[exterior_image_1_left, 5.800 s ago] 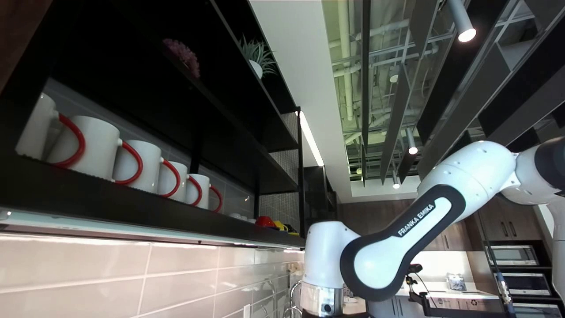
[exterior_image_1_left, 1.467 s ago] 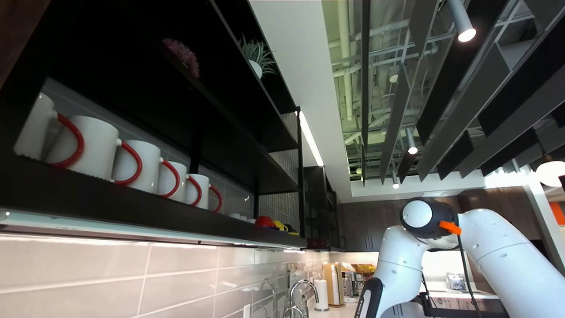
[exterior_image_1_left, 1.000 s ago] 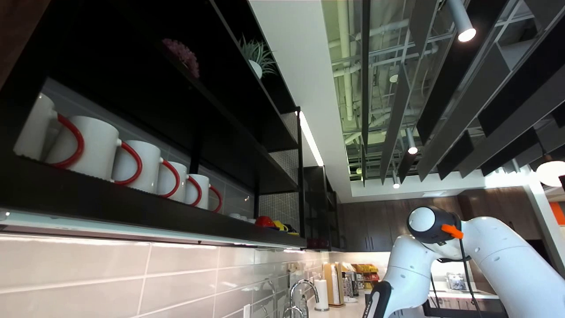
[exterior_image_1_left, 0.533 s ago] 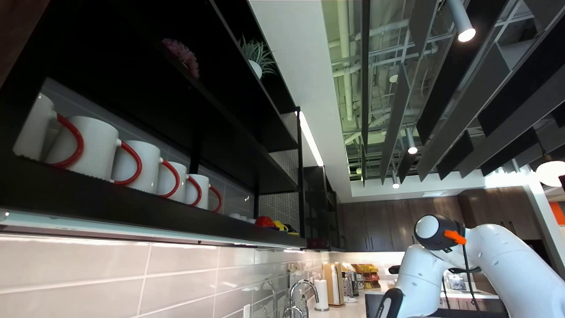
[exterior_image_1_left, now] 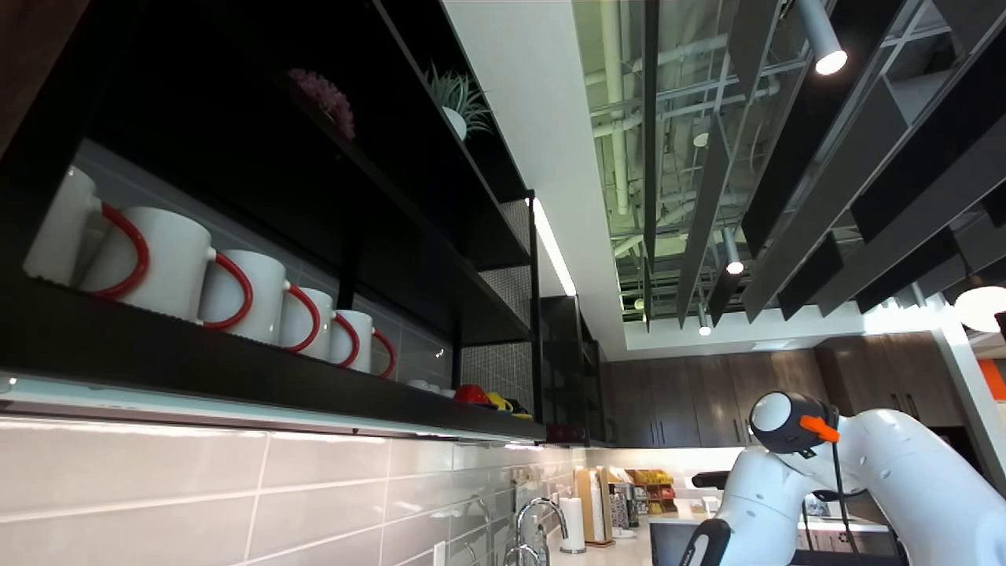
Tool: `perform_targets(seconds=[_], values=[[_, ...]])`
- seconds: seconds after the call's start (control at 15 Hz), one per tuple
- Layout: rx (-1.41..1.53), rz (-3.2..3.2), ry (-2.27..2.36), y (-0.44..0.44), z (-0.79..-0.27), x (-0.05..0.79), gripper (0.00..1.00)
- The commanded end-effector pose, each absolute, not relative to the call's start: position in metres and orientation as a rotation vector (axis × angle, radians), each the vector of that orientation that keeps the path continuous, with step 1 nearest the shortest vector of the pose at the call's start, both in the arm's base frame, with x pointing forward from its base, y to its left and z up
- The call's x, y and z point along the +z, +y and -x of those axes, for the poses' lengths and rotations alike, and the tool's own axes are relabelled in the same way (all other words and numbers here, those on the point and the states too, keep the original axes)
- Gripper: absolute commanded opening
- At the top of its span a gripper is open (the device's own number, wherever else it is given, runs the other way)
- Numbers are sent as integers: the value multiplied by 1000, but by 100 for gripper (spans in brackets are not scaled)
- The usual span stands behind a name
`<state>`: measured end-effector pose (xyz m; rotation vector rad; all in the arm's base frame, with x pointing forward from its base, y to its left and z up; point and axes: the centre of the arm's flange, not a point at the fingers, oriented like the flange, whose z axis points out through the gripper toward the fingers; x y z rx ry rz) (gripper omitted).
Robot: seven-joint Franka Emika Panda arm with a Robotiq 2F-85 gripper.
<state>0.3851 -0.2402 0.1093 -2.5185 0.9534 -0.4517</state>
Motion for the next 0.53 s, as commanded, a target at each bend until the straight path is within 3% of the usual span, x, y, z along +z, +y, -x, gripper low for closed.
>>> perform_targets(seconds=[0.0,0.07,0.13,0.47], values=[[-464,2431,911,-243,-391,102,97],[-461,2414,909,-242,-393,100,90],[-462,2399,907,-242,-395,98,73],[-462,2326,902,-247,-397,93,41]])
